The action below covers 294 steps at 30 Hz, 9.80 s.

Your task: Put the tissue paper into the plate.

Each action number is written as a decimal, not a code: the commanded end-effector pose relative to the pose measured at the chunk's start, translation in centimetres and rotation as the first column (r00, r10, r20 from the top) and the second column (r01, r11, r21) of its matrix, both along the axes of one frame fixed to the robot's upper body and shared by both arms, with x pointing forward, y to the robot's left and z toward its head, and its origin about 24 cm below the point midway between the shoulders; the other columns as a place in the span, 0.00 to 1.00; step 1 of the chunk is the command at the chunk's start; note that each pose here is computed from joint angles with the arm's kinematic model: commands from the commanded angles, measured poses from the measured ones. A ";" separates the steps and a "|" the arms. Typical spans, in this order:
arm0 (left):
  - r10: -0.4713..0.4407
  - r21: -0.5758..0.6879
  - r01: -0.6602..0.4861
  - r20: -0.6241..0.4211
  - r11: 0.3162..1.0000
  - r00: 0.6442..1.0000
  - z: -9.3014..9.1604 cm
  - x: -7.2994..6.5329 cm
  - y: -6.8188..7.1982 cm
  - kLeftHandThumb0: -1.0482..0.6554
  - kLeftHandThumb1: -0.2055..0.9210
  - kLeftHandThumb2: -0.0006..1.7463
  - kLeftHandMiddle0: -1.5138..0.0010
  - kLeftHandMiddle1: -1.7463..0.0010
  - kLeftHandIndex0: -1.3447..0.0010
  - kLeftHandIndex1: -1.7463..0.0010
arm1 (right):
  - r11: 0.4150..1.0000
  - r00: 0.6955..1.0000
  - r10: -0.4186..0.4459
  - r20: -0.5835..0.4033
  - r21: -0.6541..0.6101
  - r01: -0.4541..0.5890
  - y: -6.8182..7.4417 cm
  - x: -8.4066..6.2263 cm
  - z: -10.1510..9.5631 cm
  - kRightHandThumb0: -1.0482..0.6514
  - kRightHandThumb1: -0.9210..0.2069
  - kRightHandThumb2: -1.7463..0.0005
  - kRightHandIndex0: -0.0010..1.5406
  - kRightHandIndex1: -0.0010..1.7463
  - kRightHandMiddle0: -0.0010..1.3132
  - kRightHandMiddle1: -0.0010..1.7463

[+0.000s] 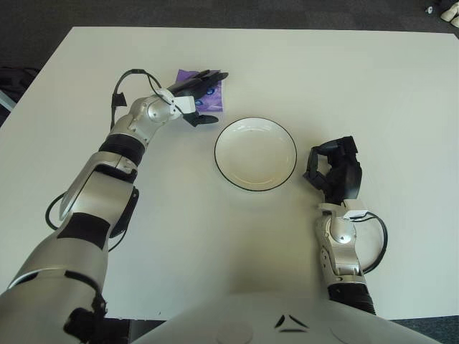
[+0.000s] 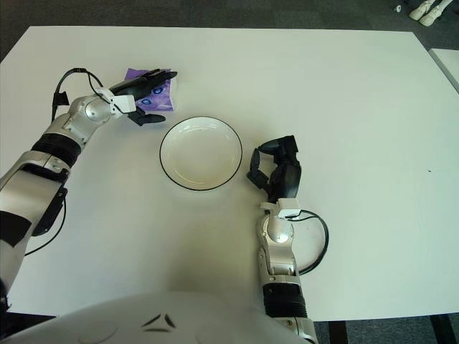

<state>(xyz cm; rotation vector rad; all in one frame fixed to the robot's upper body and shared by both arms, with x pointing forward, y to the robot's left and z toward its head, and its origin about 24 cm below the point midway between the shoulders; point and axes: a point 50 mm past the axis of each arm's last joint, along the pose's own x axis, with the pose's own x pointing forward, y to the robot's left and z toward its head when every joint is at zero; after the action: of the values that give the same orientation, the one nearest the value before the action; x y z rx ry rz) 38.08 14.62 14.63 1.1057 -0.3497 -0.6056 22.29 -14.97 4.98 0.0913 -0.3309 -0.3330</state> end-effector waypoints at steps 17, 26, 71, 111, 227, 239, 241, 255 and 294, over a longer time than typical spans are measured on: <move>-0.039 -0.031 0.049 0.256 0.998 0.966 4.5 -2.2 1.6 0.03 0.72 0.38 1.00 0.93 1.00 0.96 | 0.999 0.987 -0.001 -0.159 0.041 0.007 0.1 -0.8 -3.1 0.37 0.35 0.40 0.45 0.88 0.34 1.00; -0.025 -0.056 0.046 0.338 0.997 0.941 5.9 -2.4 1.8 0.01 0.79 0.32 1.00 0.91 0.99 0.99 | 0.999 0.988 0.011 -0.157 0.045 -0.004 0.0 -0.6 -3.2 0.37 0.33 0.41 0.44 0.89 0.33 1.00; 0.154 0.174 -0.124 -0.169 0.977 0.973 2.3 3.5 -1.7 0.06 0.69 0.38 1.00 0.96 1.00 0.95 | 0.999 0.990 -0.037 -0.140 0.033 0.042 -0.2 -0.9 -2.9 0.37 0.34 0.40 0.46 0.89 0.34 1.00; 0.160 0.404 0.006 -0.374 0.915 0.914 -5.4 1.3 -2.3 0.08 0.67 0.39 1.00 1.00 1.00 1.00 | 0.998 0.987 -0.050 -0.156 0.035 0.056 -0.1 -1.2 -2.7 0.37 0.34 0.40 0.45 0.89 0.33 1.00; 0.244 -0.397 -0.580 -0.634 0.711 0.733 -10.2 -0.5 1.0 0.32 0.38 0.82 0.14 0.00 0.49 0.00 | 0.997 0.988 -0.047 -0.148 0.052 0.055 -0.8 -2.0 -2.7 0.37 0.36 0.39 0.42 0.95 0.35 1.00; 0.130 -0.571 -0.566 -0.627 0.594 0.768 -7.4 0.8 1.0 0.32 0.39 0.81 0.14 0.00 0.50 0.00 | 0.996 0.987 -0.043 -0.155 0.068 0.054 -0.7 -1.8 -2.8 0.37 0.35 0.39 0.43 0.96 0.34 1.00; 0.111 -0.601 -0.548 -0.609 0.581 0.785 -6.8 1.0 1.1 0.32 0.38 0.82 0.15 0.00 0.50 0.00 | 0.996 0.987 -0.042 -0.154 0.069 0.053 -0.7 -1.7 -2.8 0.37 0.35 0.39 0.43 0.96 0.34 1.00; -0.034 -0.750 -0.294 -0.389 0.593 0.921 -2.3 1.5 0.6 0.32 0.38 0.82 0.16 0.00 0.49 0.00 | 0.997 0.990 -0.045 -0.134 0.051 0.052 -0.5 -1.5 -2.6 0.37 0.34 0.40 0.43 0.96 0.34 1.00; -0.443 -0.541 0.368 -0.008 0.756 0.896 1.9 -5.7 -5.4 0.31 0.34 0.85 0.16 0.00 0.46 0.00 | 0.996 0.991 -0.032 -0.129 0.072 0.042 -0.2 -1.0 -2.5 0.38 0.31 0.43 0.42 0.94 0.32 1.00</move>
<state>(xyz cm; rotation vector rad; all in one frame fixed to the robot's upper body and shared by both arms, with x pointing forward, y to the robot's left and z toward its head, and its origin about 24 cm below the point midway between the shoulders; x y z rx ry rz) 33.21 9.41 16.75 0.4276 -0.5911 -0.8584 22.08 -15.49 5.03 0.1041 -0.3356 -0.3608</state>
